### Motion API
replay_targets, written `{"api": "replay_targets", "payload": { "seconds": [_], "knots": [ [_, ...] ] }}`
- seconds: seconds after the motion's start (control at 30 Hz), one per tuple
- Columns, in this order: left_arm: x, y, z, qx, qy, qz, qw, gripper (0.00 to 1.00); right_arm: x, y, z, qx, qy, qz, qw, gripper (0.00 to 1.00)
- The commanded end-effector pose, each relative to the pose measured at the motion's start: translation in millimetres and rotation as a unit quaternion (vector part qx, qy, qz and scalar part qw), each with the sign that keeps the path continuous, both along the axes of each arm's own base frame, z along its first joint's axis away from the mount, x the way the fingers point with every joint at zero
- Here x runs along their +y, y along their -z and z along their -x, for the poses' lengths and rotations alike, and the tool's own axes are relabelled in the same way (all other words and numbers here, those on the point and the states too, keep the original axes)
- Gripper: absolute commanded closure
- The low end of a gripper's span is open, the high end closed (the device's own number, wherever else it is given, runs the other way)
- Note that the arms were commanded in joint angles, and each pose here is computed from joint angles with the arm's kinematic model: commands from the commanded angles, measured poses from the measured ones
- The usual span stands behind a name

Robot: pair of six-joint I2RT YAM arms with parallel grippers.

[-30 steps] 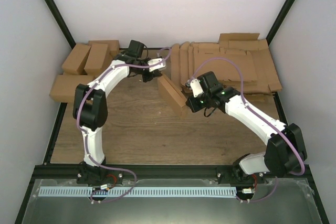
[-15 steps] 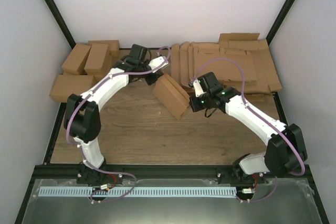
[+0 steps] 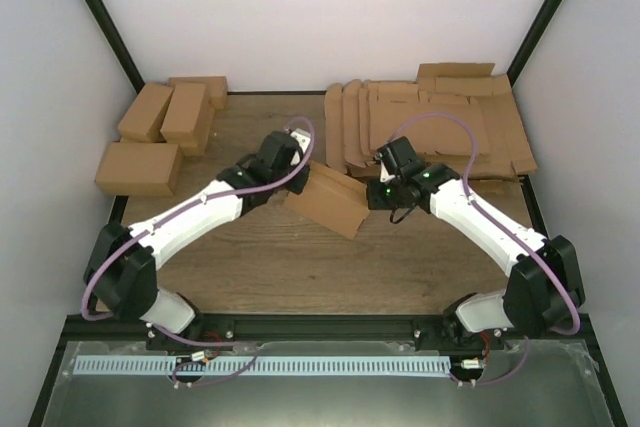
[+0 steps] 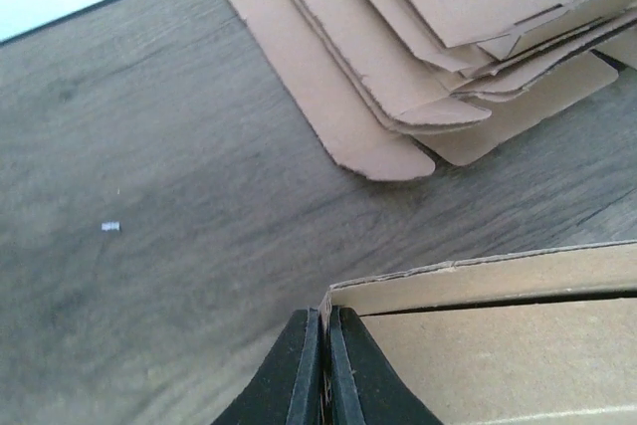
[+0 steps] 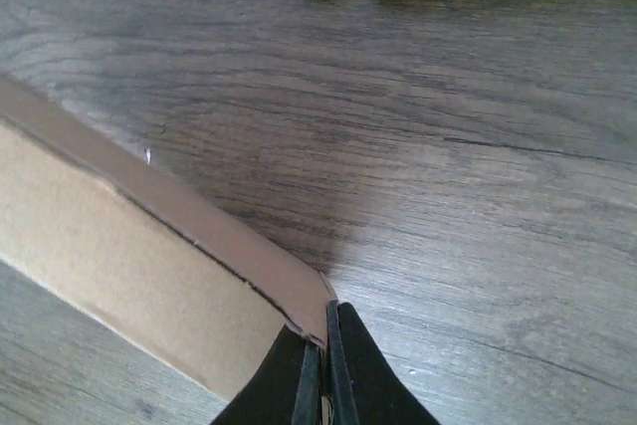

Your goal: Fold the paper box

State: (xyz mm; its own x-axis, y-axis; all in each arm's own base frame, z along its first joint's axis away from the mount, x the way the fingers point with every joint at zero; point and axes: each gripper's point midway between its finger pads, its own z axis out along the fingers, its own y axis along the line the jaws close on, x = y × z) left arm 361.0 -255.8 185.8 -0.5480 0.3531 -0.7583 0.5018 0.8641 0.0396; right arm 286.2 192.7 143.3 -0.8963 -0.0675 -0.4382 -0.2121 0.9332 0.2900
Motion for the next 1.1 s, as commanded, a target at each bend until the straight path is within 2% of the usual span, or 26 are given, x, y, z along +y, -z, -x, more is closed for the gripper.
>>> {"api": "replay_targets", "payload": {
  "seconds": [0.0,0.33,0.5,0.67,1.07],
  "knots": [
    [-15.9,9.0,28.6,0.018,-0.049,0.069,0.996,0.96,24.9,-43.4,-27.1,-0.036,0.039,-0.079,0.995,0.99],
    [-15.8,3.2,50.1,-0.005,-0.106,0.165,0.981,0.96,21.8,-63.1,-31.6,-0.057,0.072,-0.1,0.991,0.92],
    [-19.8,11.1,63.2,-0.004,-0.115,0.187,0.976,0.96,13.1,-51.1,-33.4,-0.067,0.084,-0.077,0.991,0.92],
    [-20.5,15.0,63.2,-0.004,-0.115,0.174,0.978,0.96,0.6,-37.5,-34.0,-0.077,0.078,-0.03,0.993,0.84],
    [-11.0,6.3,64.7,-0.045,-0.094,0.123,0.987,0.96,-26.0,-45.7,-32.0,-0.119,0.056,0.053,0.99,0.65]
  ]
}}
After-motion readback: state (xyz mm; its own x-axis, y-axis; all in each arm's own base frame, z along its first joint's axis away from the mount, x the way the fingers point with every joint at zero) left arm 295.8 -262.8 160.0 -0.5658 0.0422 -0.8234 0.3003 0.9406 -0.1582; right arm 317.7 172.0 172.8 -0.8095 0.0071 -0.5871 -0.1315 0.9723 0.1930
